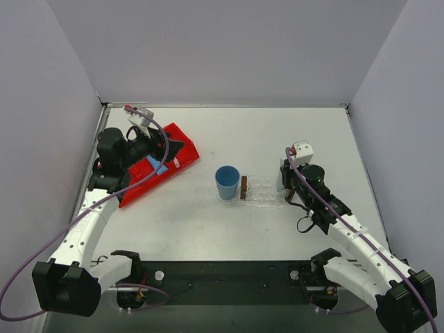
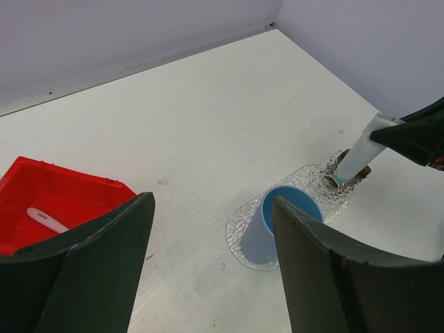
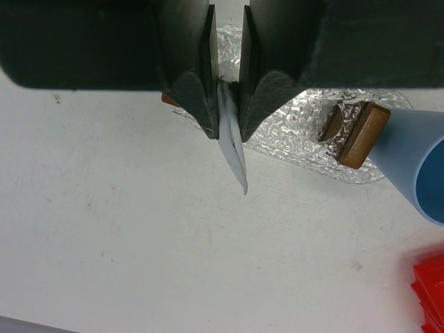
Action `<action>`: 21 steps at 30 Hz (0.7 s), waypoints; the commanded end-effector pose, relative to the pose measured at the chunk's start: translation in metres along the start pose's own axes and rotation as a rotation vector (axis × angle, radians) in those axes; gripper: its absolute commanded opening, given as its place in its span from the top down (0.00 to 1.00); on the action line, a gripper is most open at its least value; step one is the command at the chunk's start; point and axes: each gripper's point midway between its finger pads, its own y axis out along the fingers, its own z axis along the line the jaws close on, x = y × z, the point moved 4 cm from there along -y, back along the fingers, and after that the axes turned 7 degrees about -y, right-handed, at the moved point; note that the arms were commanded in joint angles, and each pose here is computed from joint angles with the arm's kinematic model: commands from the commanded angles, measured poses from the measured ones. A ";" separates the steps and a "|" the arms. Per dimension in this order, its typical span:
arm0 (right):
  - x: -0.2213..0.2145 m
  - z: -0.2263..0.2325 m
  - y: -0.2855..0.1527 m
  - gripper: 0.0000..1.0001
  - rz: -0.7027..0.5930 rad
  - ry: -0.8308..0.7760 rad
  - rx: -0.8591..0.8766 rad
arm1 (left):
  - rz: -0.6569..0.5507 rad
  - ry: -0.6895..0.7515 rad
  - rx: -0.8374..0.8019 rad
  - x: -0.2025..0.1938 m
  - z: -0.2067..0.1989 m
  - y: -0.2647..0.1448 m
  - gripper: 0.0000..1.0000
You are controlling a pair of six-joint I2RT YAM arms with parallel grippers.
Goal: Prepare toiletry sets of a toothbrush and toothpaste on the tray
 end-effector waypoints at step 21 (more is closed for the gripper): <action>0.008 -0.005 0.007 1.00 -0.057 0.027 -0.027 | -0.038 0.021 -0.027 0.009 -0.005 -0.002 0.21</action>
